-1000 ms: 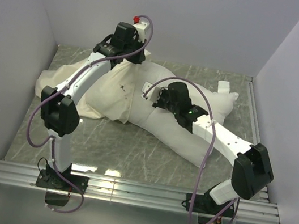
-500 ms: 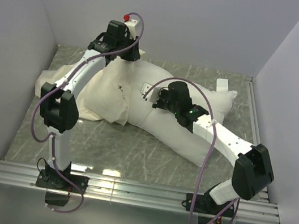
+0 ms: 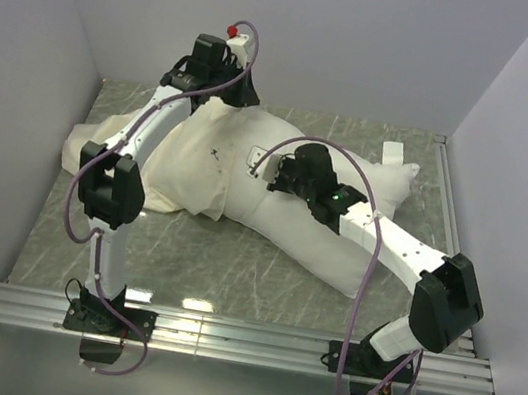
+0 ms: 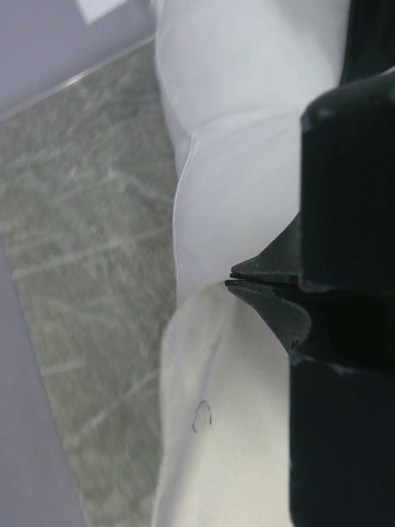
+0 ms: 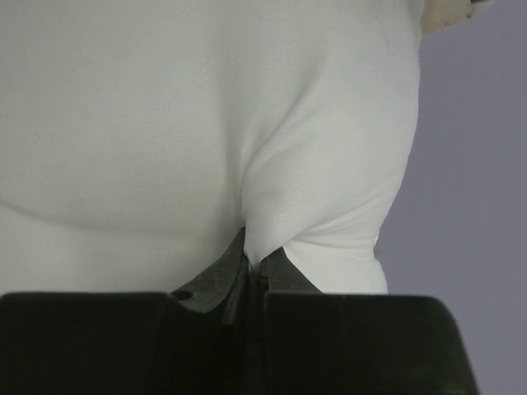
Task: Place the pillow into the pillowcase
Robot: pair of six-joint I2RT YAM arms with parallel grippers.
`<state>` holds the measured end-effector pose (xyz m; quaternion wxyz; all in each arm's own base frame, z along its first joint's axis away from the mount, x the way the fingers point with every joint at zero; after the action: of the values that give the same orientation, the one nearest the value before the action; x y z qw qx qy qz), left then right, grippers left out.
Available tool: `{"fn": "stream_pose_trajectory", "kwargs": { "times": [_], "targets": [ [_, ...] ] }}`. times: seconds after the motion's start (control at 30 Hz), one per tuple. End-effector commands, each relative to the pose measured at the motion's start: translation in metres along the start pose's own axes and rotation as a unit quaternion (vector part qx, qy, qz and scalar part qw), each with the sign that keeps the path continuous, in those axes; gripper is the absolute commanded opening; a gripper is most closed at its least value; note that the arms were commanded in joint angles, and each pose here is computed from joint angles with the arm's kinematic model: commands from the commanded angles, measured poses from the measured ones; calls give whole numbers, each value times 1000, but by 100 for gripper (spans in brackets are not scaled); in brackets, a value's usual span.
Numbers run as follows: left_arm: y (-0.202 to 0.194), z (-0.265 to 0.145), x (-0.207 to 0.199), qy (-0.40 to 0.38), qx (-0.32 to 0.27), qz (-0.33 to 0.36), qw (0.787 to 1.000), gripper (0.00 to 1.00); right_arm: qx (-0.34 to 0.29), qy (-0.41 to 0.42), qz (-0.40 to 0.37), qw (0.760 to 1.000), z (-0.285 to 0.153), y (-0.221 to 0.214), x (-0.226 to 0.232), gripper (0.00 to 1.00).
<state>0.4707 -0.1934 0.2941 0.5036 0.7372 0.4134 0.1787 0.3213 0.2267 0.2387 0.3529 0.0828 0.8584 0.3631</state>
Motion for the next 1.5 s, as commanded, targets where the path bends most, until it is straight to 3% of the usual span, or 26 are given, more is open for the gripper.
{"fn": "stream_pose_trajectory", "kwargs": {
  "times": [0.0,0.17,0.27,0.4,0.53,0.57,0.73,0.77,0.83,0.9,0.93,0.97,1.0,1.03,1.07,1.13,1.23,1.47],
  "targets": [
    [35,-22,-56,-172,-53,2,984,0,-70,-38,-19,997,-4,39,-16,0],
    [13,-21,-92,-268,-7,-55,962,0,-83,-62,3,995,-7,52,-28,0],
    [-12,-29,-106,-333,29,-133,933,0,-110,-88,19,990,-15,64,-41,0],
    [-29,-38,-135,-385,40,-153,909,0,-133,-106,57,984,-29,69,-52,0],
    [-7,-39,-121,-308,6,-144,940,0,-131,-105,65,984,-34,63,-50,0],
    [-5,-26,-111,-258,-5,-121,959,4,-127,-105,67,984,-34,61,-49,0],
    [34,-33,-92,-180,-49,-49,981,45,-101,-102,123,982,-24,46,-65,0],
    [43,-43,-82,-134,-69,-30,988,59,-93,-95,148,980,-20,42,-65,0],
    [38,-60,-47,-65,-78,-35,994,68,-71,-82,175,979,-14,32,-71,0],
    [47,-110,-18,2,-130,-22,991,68,-57,-68,199,976,-9,25,-68,0],
    [16,-111,-8,34,-103,-22,994,69,-53,-65,205,975,-9,23,-68,0],
    [20,-148,-16,59,-132,38,989,72,-48,-60,215,974,-7,21,-66,0],
    [10,-159,-14,92,-134,54,985,74,-45,-53,219,973,-3,19,-63,0],
    [-28,-158,-14,96,-94,50,990,76,-45,-43,223,973,-2,20,-62,0],
    [-34,-179,-26,96,-99,70,988,77,-38,-34,237,970,4,17,-59,0],
    [-85,-181,-37,88,-19,56,994,77,-29,-25,257,966,8,20,-61,0],
    [-131,-182,-64,80,40,69,994,77,-24,-1,315,949,18,19,-69,0],
    [-188,-146,-76,85,173,35,981,70,-18,56,467,882,40,26,-86,0]
  ]
}}
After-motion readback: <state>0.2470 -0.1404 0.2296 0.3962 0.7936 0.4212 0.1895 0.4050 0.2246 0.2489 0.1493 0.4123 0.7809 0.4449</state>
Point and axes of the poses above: each gripper's point midway between its finger pads, its own z axis out along the fingers, its own x axis along the line the jaws close on, y = z × x, the point moved 8 cm from there along -z, back along the fingers, and after that the axes turned 13 degrees about z, right-handed, at the moved point
